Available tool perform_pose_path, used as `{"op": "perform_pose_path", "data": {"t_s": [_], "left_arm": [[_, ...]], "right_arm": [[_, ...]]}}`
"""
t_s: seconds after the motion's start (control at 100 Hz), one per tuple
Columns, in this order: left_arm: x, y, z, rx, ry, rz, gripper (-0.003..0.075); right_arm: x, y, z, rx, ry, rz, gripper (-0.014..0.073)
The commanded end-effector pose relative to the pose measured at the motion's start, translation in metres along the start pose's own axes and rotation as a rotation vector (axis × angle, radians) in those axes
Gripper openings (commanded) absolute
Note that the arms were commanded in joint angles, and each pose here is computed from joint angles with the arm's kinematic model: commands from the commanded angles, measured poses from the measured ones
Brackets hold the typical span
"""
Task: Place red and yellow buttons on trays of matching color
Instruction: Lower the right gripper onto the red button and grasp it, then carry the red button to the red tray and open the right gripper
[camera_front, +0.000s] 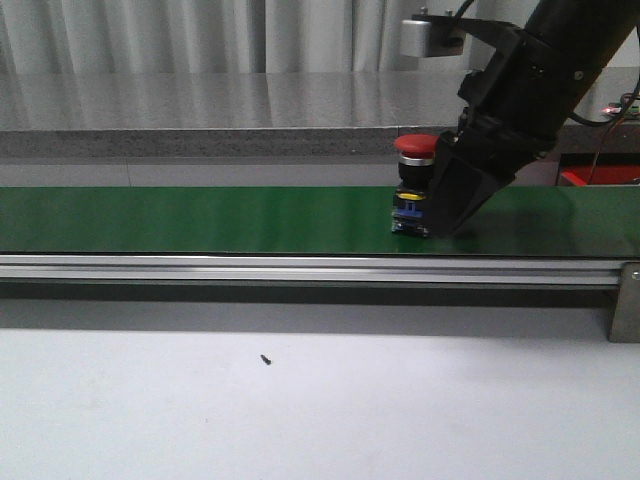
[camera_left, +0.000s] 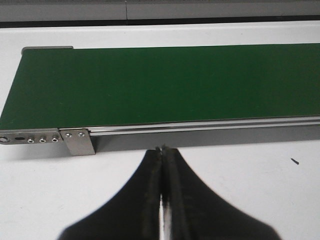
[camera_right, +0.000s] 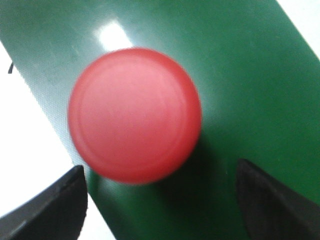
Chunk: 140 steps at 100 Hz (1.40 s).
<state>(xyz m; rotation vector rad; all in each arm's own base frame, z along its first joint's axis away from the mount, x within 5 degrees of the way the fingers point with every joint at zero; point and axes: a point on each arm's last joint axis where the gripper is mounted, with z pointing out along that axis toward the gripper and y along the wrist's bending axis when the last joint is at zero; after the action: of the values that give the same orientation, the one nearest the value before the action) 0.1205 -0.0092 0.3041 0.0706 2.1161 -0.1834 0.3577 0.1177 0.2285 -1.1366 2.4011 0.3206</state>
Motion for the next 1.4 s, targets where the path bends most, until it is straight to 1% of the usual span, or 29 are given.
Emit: {"op": "perform_pose_path", "data": {"t_s": [0.0,0.4,0.49,0.54,0.61,0.73,0.75,0.78,0.83,0.87,0.92,1.08,1.2,1.31,1.39], "left_arm": [[-0.014,-0.001,-0.005,-0.006,-0.096,-0.015,-0.0020],[-0.014,-0.001,-0.005,-0.006,-0.096,-0.015,-0.0020],[-0.014,-0.001,-0.005,-0.006,-0.096,-0.015,-0.0020],[-0.014,-0.001,-0.005,-0.006,-0.096,-0.015,-0.0020],[-0.014,-0.001,-0.005,-0.006,-0.096,-0.015,-0.0020],[-0.014,-0.001,-0.005,-0.006,-0.096,-0.015,-0.0020],[-0.014,-0.001,-0.005,-0.006,-0.096,-0.015,-0.0020],[-0.014,-0.001,-0.005,-0.006,-0.096,-0.015,-0.0020],[-0.014,-0.001,-0.005,-0.006,-0.096,-0.015,-0.0020],[-0.014,-0.001,-0.005,-0.006,-0.096,-0.015,-0.0020],[-0.014,-0.001,-0.005,-0.006,-0.096,-0.015,-0.0020],[-0.014,-0.001,-0.005,-0.006,-0.096,-0.015,-0.0020],[-0.014,-0.001,-0.005,-0.006,-0.096,-0.015,-0.0020],[-0.014,-0.001,-0.005,-0.006,-0.096,-0.015,-0.0020],[-0.014,-0.001,-0.005,-0.006,-0.096,-0.015,-0.0020]], "right_arm": [[-0.015,0.001,-0.023,0.036,-0.090,-0.017,0.0599],[-0.015,0.001,-0.023,0.036,-0.090,-0.017,0.0599],[-0.015,0.001,-0.023,0.039,-0.092,-0.017,0.0568],[-0.015,0.001,-0.023,0.039,-0.092,-0.017,0.0519],[-0.015,0.001,-0.023,0.040,-0.093,-0.017,0.0407],[-0.015,0.000,-0.023,0.043,-0.095,-0.017,0.0153],[-0.015,0.000,-0.023,0.044,-0.096,-0.017,0.0127],[-0.016,0.000,-0.023,0.049,-0.100,-0.016,0.0066],[-0.016,-0.001,-0.023,0.054,-0.105,-0.015,0.0000],[-0.017,-0.001,-0.023,0.058,-0.109,-0.015,-0.0036],[-0.017,-0.001,-0.024,0.065,-0.117,-0.015,-0.0051],[-0.022,-0.001,-0.035,0.105,-0.159,-0.021,-0.0050],[-0.025,-0.005,-0.055,0.157,-0.211,-0.022,-0.0050],[-0.025,-0.018,-0.078,0.206,-0.251,0.010,-0.0050],[-0.020,-0.030,-0.097,0.242,-0.272,0.060,-0.0050]]}}
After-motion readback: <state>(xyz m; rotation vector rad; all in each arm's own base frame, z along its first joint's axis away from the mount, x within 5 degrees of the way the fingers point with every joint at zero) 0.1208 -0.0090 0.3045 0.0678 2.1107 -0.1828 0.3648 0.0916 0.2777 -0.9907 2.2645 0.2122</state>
